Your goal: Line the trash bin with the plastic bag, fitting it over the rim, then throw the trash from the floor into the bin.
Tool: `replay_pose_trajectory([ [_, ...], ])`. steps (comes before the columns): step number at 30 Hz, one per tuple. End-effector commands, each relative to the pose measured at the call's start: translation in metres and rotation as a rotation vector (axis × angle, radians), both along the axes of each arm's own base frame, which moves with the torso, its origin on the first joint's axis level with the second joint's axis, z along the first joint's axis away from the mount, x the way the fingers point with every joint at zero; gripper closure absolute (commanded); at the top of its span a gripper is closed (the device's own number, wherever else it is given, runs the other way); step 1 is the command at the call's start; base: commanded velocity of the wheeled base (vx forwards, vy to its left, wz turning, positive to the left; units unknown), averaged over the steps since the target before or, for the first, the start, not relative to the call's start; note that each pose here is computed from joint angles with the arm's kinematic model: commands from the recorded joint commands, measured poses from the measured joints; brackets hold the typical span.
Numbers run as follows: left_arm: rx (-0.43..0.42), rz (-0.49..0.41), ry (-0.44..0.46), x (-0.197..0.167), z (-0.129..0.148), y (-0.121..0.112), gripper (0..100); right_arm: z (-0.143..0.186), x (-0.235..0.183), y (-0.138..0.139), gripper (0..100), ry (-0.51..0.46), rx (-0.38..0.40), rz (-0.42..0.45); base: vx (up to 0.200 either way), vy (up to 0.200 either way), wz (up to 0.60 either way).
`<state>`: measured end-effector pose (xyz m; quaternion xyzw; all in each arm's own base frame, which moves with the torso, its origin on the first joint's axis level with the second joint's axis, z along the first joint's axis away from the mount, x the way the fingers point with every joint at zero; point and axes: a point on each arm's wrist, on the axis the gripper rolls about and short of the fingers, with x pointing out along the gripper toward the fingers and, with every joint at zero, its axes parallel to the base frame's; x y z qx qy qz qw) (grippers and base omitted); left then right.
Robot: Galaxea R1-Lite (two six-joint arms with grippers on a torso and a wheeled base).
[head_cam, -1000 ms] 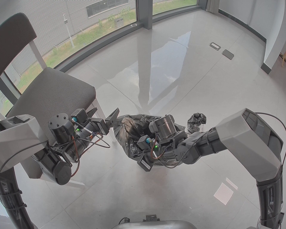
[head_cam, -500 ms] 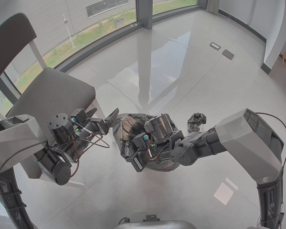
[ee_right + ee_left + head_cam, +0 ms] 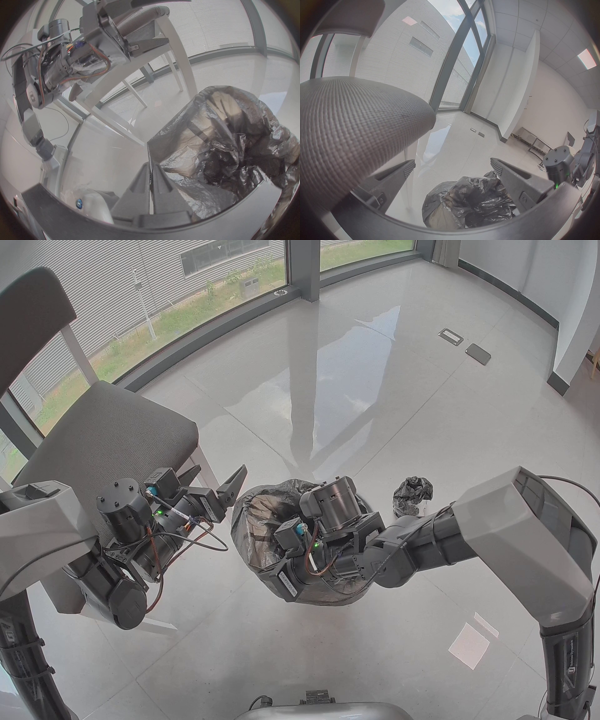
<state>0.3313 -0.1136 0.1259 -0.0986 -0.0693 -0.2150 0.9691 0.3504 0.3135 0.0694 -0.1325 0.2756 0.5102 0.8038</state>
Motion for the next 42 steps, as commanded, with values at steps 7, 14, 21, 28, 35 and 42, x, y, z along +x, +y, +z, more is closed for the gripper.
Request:
replay_pose_trajectory([
  [7,0.003,0.011,0.01,0.002,-0.003,0.004,0,0.022,0.003,-0.009,0,-0.054,0.025,-0.017,0.0,0.0,0.0],
  [14,-0.01,0.011,0.015,0.001,-0.003,0.005,0,0.051,0.026,-0.047,0,-0.17,0.008,-0.13,0.0,0.0,0.0],
  [21,-0.009,0.007,0.013,0.0,-0.002,0.003,0,0.047,0.046,-0.072,0,-0.272,-0.091,-0.17,0.0,0.0,0.0],
  [28,-0.009,0.01,0.011,0.001,-0.002,0.004,0,0.037,0.058,-0.089,0,-0.305,-0.173,-0.154,0.0,0.0,0.0],
  [35,-0.009,0.012,0.014,0.002,-0.003,0.005,0,0.02,0.066,-0.095,0,-0.285,-0.237,-0.164,0.0,0.0,0.0],
  [42,-0.007,0.019,0.02,0.002,-0.005,0.007,0,0.016,0.07,-0.093,100,-0.295,-0.258,-0.157,0.0,0.0,0.0],
])
